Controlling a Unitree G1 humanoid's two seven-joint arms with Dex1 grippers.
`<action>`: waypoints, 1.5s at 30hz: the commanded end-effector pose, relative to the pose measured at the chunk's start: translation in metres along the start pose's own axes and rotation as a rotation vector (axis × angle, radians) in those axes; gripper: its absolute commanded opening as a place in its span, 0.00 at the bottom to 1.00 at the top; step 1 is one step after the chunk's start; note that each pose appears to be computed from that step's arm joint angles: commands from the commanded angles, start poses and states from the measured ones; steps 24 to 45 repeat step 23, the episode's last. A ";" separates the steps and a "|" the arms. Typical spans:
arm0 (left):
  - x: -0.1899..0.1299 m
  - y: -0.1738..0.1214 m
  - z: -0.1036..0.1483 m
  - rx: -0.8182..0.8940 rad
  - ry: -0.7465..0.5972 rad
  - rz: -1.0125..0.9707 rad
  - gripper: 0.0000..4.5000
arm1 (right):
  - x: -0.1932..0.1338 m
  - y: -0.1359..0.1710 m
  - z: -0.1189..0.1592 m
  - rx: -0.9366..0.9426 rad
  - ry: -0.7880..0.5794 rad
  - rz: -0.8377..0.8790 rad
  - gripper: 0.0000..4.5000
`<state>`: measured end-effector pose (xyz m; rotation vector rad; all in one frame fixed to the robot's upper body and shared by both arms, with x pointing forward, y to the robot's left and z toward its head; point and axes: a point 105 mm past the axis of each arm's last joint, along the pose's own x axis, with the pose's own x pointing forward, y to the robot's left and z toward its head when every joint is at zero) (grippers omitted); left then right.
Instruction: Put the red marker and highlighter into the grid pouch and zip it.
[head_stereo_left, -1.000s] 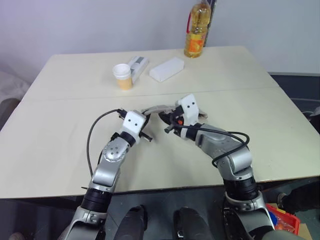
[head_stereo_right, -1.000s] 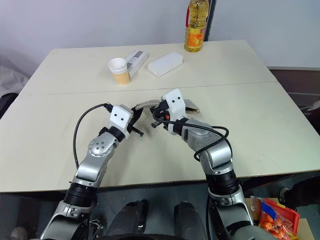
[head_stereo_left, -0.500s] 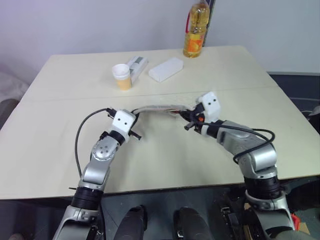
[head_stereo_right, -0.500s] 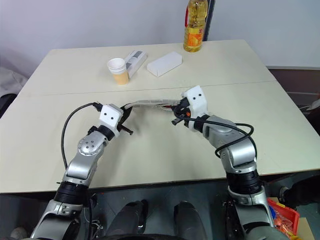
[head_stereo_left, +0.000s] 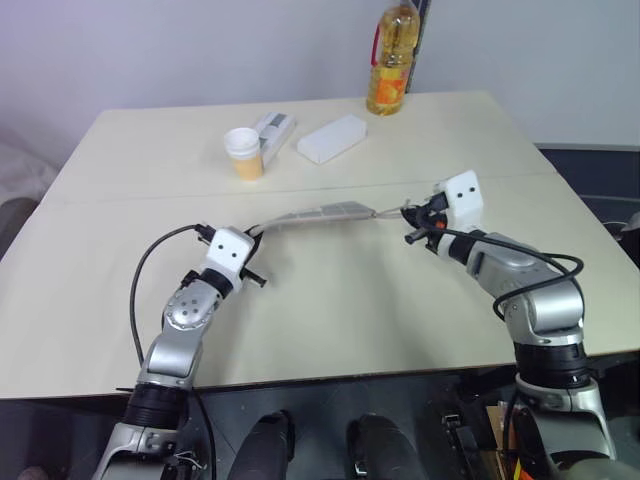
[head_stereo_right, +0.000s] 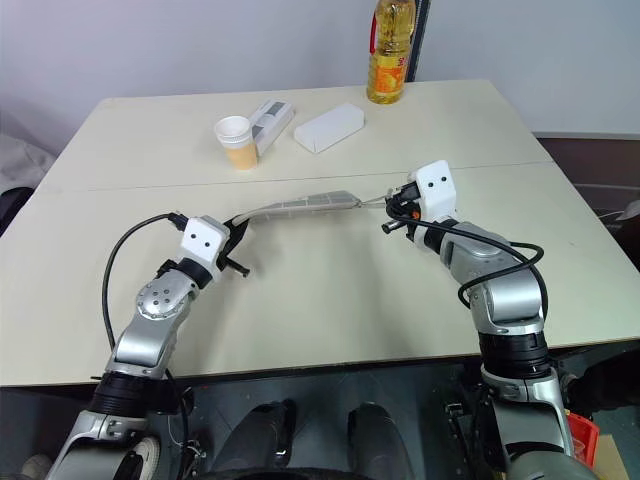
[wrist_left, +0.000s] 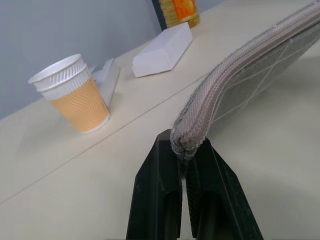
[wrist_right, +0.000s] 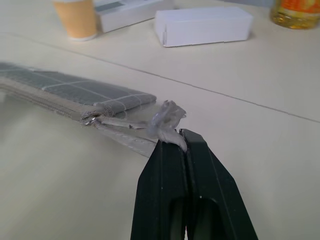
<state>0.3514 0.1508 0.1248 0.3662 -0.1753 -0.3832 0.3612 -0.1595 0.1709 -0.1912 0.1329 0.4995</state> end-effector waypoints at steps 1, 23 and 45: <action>-0.010 0.008 0.004 -0.054 -0.009 -0.002 0.17 | -0.013 0.013 0.009 -0.027 -0.035 0.110 0.19; -0.083 0.023 -0.039 -0.289 0.224 0.002 0.92 | -0.051 -0.011 -0.045 -0.034 0.046 0.105 0.75; -0.083 0.023 -0.039 -0.289 0.224 0.002 0.92 | -0.051 -0.011 -0.045 -0.034 0.046 0.105 0.75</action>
